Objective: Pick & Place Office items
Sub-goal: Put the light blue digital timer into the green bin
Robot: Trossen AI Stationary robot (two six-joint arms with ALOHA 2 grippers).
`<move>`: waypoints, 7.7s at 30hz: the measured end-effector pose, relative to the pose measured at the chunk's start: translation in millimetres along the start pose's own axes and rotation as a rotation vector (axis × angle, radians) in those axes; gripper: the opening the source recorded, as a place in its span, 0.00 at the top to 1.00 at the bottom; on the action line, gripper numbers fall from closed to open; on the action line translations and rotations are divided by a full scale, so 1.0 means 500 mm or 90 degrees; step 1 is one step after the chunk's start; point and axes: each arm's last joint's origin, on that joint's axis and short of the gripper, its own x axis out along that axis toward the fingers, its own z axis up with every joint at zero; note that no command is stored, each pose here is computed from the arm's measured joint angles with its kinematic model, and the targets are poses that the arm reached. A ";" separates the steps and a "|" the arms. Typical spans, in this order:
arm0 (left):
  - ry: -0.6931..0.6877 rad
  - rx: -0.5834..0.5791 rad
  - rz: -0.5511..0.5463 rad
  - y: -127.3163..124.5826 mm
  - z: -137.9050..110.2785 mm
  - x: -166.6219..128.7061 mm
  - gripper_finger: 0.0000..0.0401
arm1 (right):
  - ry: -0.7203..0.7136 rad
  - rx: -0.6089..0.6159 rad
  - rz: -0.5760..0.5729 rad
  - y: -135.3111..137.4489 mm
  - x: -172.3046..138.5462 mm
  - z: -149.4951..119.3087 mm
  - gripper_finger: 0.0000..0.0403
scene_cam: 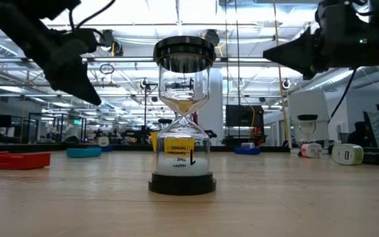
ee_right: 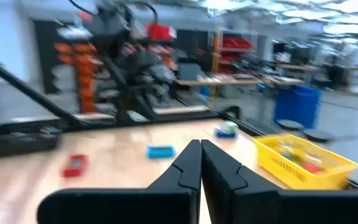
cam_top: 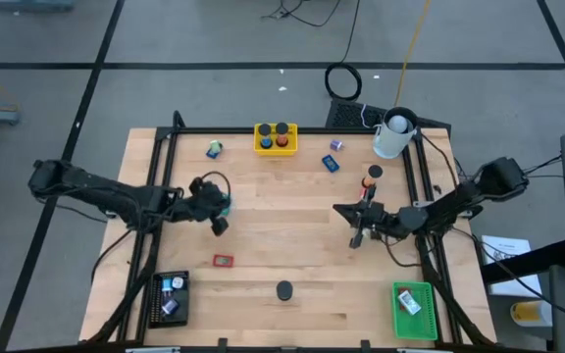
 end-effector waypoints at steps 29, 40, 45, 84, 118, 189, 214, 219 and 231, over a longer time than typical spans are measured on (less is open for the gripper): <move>0.224 -0.190 0.137 0.036 -0.030 0.114 0.13 | 0.082 -0.044 -0.048 0.011 0.020 -0.001 1.00; 0.261 -0.173 0.163 0.033 -0.050 0.144 0.30 | 0.082 -0.044 -0.046 0.011 0.020 -0.001 1.00; 0.283 -0.145 0.139 0.032 -0.052 0.143 0.48 | 0.082 -0.044 -0.046 0.011 0.020 -0.001 1.00; -0.065 0.180 -0.265 -0.215 0.116 0.315 0.62 | 0.080 -0.062 -0.028 0.022 0.012 0.001 1.00; 0.109 0.343 -0.135 -0.247 0.147 0.272 0.38 | 0.114 -0.078 -0.019 0.024 0.008 -0.011 1.00; -0.309 0.144 -0.243 -0.007 -0.072 0.117 0.88 | 0.664 -0.120 0.118 0.109 0.266 -0.007 0.21; -0.296 0.137 -0.244 -0.007 -0.075 0.118 0.88 | 0.725 -0.118 0.190 0.072 0.306 -0.103 0.34; -0.297 0.137 -0.244 -0.007 -0.075 0.118 0.88 | 0.725 -0.113 0.196 0.072 0.307 -0.104 0.40; -0.297 0.137 -0.244 -0.007 -0.075 0.118 0.88 | 0.736 -0.087 0.174 0.074 0.301 -0.097 0.63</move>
